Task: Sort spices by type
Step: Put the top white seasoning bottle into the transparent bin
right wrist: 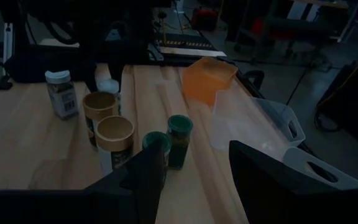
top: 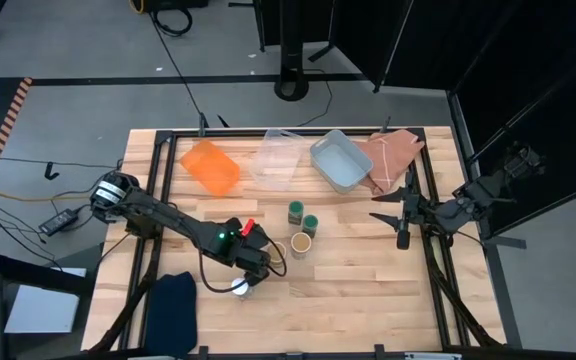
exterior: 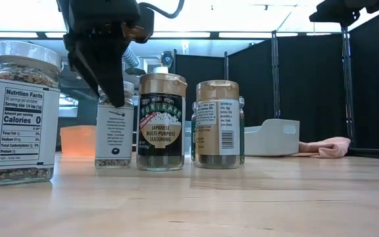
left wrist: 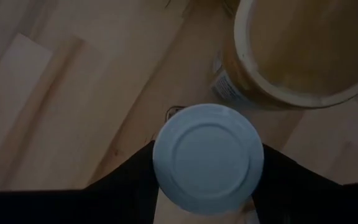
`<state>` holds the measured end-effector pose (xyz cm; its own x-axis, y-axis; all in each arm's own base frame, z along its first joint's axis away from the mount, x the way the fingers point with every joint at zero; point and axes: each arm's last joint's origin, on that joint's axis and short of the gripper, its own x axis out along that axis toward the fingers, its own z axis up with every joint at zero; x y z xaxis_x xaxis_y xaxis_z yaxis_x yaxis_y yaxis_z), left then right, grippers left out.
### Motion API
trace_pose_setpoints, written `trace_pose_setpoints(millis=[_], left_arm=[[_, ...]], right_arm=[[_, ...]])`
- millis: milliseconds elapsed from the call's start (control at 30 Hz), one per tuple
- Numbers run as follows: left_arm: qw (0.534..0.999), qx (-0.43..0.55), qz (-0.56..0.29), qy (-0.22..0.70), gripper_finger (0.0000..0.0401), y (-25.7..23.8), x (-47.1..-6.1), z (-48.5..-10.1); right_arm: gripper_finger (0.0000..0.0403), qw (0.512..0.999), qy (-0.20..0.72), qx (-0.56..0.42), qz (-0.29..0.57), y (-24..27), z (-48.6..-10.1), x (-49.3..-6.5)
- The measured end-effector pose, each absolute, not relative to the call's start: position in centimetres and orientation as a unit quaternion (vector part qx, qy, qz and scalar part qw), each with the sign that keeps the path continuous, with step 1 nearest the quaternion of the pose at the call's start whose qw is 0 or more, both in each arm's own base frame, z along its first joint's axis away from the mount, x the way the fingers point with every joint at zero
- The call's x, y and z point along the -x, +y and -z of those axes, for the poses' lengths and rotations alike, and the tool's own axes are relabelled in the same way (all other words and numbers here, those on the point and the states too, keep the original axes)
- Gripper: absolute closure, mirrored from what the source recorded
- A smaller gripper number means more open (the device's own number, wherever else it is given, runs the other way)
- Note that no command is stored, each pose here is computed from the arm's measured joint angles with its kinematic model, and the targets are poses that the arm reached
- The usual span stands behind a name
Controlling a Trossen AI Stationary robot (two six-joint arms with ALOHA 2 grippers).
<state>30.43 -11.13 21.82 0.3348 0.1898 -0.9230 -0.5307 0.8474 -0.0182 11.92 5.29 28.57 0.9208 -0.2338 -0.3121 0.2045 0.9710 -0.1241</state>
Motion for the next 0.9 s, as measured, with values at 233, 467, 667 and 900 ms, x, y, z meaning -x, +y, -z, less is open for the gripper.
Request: trace_pose_setpoints(millis=[233,467,667,900], left_arm=[[0.778,0.222,-0.242,0.535,0.0211,-10.2,-30.9,-22.3],[0.777,0.216,-0.284,0.518,0.0211,-7.6,-32.0,-25.2],[0.774,0.214,-0.324,0.5,0.0211,-4.3,-32.8,-27.8],[0.788,0.19,-0.365,0.458,0.0211,1.0,-33.6,-30.9]], right_arm=[[0.0213,0.98,0.162,0.028,0.115,5.3,-28.6,-11.9],[0.0213,0.98,0.162,0.023,0.116,5.3,-28.6,-11.9],[0.0213,0.98,0.162,0.022,0.116,5.3,-28.6,-11.9],[0.0213,0.978,0.171,0.029,0.117,5.5,-28.3,-12.3]])
